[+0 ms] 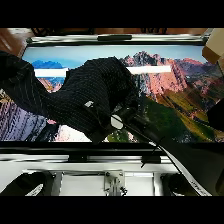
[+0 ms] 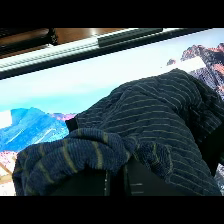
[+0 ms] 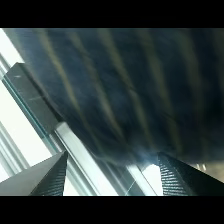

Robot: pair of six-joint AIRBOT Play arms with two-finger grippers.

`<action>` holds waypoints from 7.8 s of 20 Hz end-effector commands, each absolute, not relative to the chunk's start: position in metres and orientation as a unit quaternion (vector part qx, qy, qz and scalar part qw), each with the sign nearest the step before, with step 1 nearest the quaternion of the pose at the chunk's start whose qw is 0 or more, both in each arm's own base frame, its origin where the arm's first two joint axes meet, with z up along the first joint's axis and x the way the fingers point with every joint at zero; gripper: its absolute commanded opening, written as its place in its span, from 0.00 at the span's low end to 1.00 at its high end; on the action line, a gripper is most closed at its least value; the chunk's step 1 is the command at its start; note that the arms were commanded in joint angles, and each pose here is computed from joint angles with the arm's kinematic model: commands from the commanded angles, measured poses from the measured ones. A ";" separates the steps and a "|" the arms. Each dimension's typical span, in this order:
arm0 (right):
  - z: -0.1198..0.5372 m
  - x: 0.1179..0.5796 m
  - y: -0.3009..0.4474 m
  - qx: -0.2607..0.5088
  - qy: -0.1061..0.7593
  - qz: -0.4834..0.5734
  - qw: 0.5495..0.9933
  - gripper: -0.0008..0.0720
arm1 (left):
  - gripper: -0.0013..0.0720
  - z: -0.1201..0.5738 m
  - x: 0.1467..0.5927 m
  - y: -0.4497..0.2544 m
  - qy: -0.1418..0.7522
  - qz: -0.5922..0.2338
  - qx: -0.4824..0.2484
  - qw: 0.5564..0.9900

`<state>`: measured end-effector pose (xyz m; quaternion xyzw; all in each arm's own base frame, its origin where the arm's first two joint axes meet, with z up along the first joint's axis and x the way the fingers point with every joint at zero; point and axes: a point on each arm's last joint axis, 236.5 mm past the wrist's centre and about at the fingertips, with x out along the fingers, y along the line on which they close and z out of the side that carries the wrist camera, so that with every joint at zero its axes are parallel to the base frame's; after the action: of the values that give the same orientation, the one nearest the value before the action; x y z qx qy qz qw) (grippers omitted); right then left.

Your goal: Fold the shirts.

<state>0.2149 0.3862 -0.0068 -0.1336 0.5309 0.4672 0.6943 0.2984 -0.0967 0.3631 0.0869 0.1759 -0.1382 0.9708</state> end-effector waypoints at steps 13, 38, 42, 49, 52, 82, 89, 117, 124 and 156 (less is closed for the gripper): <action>0.008 0.290 0.385 -0.154 0.430 0.336 0.824 0.16 | 0.11 0.372 0.292 -0.093 0.160 -0.138 0.083 0.974; 0.475 0.304 0.174 -0.080 -0.065 0.125 0.987 0.16 | 0.11 0.472 0.330 -0.091 -0.048 -0.124 -0.046 0.990; 0.400 0.392 0.189 -0.045 0.026 0.072 0.996 0.16 | 0.11 0.403 0.385 -0.099 0.057 -0.108 -0.029 0.992; 0.228 0.520 0.143 0.123 0.229 0.015 0.966 0.16 | 0.11 0.293 0.465 -0.125 0.183 -0.102 -0.011 0.978; 0.182 0.538 0.126 0.188 0.287 0.006 0.939 0.16 | 0.11 0.230 0.491 -0.153 0.257 -0.118 -0.080 0.956; 0.068 0.419 0.164 0.024 0.585 0.222 0.780 0.76 | 0.95 -0.062 0.345 -0.263 0.611 -0.165 -0.316 0.707; 0.049 0.399 0.177 0.044 0.632 0.247 0.733 0.87 | 0.34 -0.080 0.360 -0.287 0.590 -0.140 -0.368 0.705; 0.129 0.440 0.250 0.065 0.453 0.331 0.825 0.16 | 0.11 0.073 0.414 -0.228 0.423 -0.235 -0.318 0.815; 0.534 0.345 0.188 0.080 -0.078 0.321 0.940 0.16 | 0.11 0.510 0.327 -0.162 -0.050 -0.342 -0.245 0.906; 0.190 0.378 0.126 -0.120 0.363 0.188 0.905 0.81 | 0.11 0.082 0.390 -0.242 0.516 -0.286 -0.238 0.771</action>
<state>0.3632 0.1123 0.1414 -0.0857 0.4374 0.1484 0.8828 0.3828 -0.2423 0.0859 -0.2356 0.5242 -0.2917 0.7646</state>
